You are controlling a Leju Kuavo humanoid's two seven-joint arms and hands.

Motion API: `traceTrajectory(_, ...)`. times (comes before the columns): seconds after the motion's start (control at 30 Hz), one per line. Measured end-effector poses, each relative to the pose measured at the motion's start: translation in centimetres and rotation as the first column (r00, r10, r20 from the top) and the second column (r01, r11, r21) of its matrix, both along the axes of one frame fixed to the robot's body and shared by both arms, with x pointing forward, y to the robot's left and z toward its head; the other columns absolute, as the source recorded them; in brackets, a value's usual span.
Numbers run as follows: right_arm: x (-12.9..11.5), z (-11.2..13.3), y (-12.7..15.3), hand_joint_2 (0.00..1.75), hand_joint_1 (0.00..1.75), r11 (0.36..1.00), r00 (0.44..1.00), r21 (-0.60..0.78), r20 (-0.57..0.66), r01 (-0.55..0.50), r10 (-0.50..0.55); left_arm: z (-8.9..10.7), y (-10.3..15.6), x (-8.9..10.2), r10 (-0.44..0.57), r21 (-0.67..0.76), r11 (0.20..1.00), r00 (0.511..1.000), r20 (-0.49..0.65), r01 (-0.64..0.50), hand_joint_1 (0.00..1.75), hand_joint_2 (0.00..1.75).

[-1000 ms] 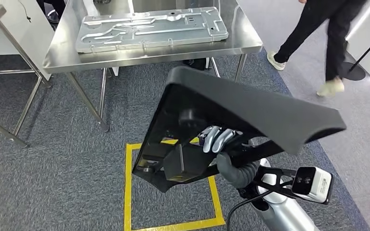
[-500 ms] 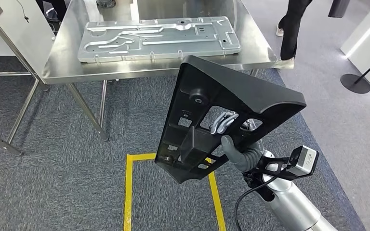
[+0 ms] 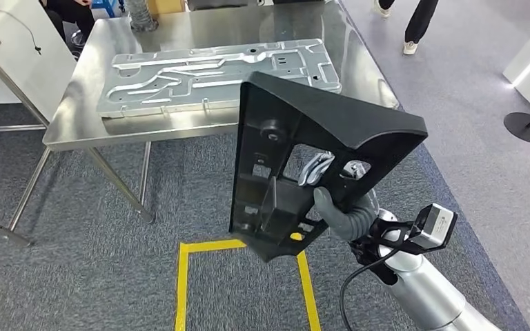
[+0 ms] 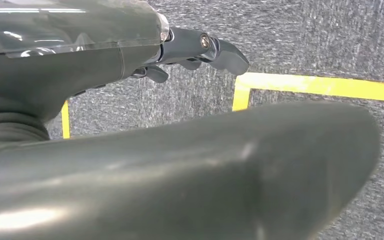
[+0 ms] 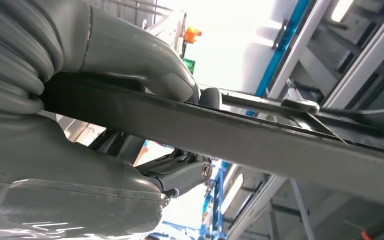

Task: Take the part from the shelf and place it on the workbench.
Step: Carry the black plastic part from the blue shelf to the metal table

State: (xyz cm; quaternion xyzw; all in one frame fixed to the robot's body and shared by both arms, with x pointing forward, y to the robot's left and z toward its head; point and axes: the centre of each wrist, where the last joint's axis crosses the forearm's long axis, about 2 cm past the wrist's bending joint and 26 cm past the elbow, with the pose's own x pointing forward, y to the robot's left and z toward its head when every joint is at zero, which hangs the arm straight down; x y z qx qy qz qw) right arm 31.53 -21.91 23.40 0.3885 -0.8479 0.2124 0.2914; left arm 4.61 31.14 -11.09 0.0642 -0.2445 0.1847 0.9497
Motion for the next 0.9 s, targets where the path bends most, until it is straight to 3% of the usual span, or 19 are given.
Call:
traceTrajectory(0.33, -1.7, 1.0, 2.8, 1.75, 1.75, 0.988, 0.987, -0.012, 0.054, -0.154, 0.154, 0.0, 0.6, 0.0, -0.004, 0.009, 1.000, 1.000, 0.001, 0.004, 0.00, 0.00)
traceTrajectory(0.9, -2.7, 1.9, 3.7, 1.75, 1.75, 0.988, 0.985, 0.002, 0.080, -0.152, 0.151, 0.1, 0.7, 0.5, -0.031, 0.008, 0.999, 0.999, 0.012, 0.031, 0.00, 0.00)
